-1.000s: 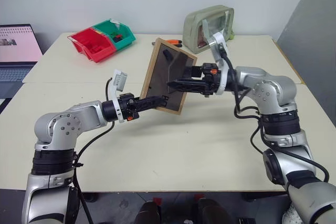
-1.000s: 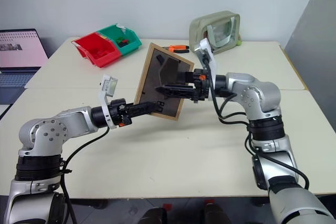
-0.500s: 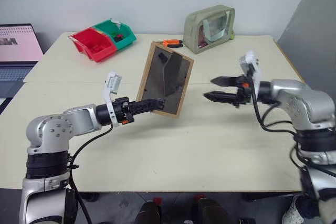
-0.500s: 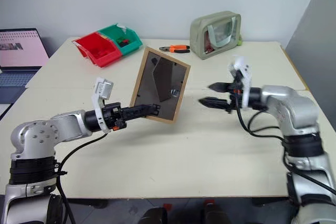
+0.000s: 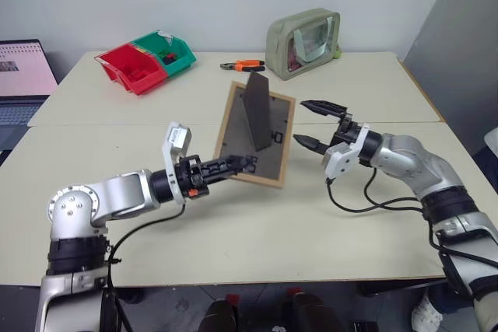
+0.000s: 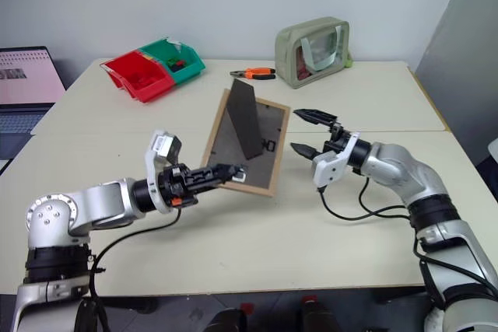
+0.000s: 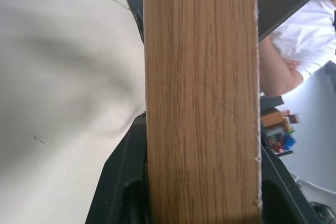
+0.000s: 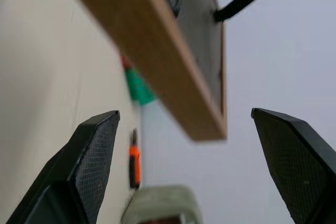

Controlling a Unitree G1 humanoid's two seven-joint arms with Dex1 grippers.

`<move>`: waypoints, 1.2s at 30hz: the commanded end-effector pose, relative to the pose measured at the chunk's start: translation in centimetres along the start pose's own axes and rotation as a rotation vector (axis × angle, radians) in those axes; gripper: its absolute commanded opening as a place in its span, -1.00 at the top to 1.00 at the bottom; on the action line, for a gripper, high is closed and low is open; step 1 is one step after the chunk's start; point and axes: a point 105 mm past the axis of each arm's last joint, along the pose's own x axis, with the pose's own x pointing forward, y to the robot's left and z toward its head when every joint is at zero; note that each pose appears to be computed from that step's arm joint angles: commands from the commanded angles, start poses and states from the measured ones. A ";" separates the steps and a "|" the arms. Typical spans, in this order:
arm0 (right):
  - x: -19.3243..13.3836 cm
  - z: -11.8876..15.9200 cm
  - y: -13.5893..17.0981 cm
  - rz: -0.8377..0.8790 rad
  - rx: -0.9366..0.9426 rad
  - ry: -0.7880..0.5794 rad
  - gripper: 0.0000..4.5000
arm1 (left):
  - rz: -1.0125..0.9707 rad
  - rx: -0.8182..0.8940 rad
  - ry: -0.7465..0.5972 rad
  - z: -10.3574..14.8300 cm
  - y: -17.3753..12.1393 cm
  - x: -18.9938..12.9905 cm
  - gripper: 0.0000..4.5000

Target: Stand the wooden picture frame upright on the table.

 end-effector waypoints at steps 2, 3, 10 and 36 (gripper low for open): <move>1.0 0.5 -0.6 -0.048 -0.066 -0.056 -0.88 | -0.064 0.034 -0.049 0.3 -1.7 0.1 0.42; 1.0 0.5 -0.6 -0.054 -0.071 -0.060 -0.88 | -0.063 0.034 -0.047 0.1 -1.7 0.2 0.42; 2.0 1.6 -1.7 -0.114 -0.102 -0.149 -0.49 | -0.086 0.022 -0.036 -0.4 -1.7 0.2 0.42; 0.1 -0.8 -0.4 -0.104 0.012 -0.065 0.42 | 0.220 0.250 -0.224 6.4 -3.2 -8.1 -0.93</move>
